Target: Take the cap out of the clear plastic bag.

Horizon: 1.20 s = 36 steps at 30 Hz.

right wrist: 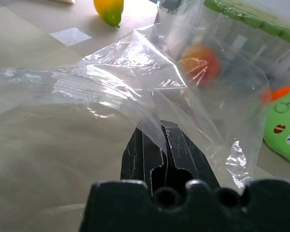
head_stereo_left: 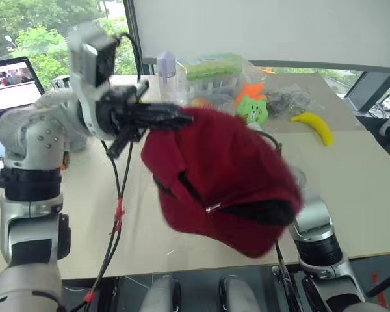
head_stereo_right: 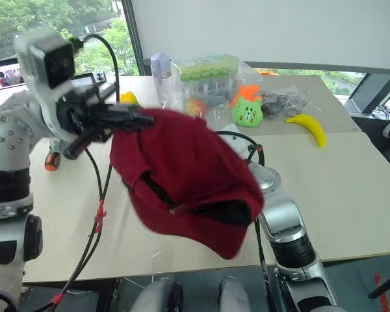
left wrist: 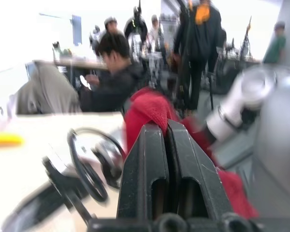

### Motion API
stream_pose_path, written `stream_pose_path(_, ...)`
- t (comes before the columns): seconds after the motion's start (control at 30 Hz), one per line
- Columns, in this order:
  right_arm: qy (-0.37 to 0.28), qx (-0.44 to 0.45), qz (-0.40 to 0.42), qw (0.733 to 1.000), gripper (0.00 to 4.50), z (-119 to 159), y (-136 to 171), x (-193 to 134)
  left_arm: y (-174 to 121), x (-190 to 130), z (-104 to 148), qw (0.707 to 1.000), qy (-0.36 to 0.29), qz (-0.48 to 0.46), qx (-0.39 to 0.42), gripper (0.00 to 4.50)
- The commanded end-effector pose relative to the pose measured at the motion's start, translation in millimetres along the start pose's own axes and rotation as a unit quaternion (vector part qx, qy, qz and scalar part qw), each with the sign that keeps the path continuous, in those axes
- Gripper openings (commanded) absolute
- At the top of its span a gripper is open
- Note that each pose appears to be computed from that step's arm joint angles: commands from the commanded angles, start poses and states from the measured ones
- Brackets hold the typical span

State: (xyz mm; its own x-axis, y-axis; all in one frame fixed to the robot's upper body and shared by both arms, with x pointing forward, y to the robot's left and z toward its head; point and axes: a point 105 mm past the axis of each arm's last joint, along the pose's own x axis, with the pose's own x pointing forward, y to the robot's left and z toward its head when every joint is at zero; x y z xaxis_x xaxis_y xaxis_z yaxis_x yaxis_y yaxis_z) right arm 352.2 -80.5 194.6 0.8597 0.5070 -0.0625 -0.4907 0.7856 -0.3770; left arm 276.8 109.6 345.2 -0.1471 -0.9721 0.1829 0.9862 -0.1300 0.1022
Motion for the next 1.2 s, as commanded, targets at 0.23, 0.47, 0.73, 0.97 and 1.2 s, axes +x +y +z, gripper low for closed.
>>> stream_pose_path(0.23, -0.030, -0.017, -0.014, 0.999, 0.00, 15, -7, -4, 98, -39, 98, 0.886, -0.081, 0.376, 0.258, 0.04)
stream_pose_path(0.47, -0.027, -0.023, -0.017, 0.999, 0.00, 14, -9, -4, 115, -40, 85, 0.813, -0.008, 0.420, 0.404, 0.04)
stream_pose_path(0.73, -0.023, -0.022, -0.021, 0.999, 0.00, 12, -9, -5, 136, -95, -56, 0.740, 0.262, 0.431, 0.445, 0.04)
stream_pose_path(0.97, -0.023, -0.019, -0.017, 0.999, 0.00, 11, -8, -4, 112, -127, -156, 0.757, 0.366, 0.389, 0.376, 0.04)
stream_pose_path(1.2, -0.023, -0.018, -0.010, 1.000, 0.00, 11, -5, -3, 98, -131, -178, 0.803, 0.346, 0.385, 0.293, 2.05)
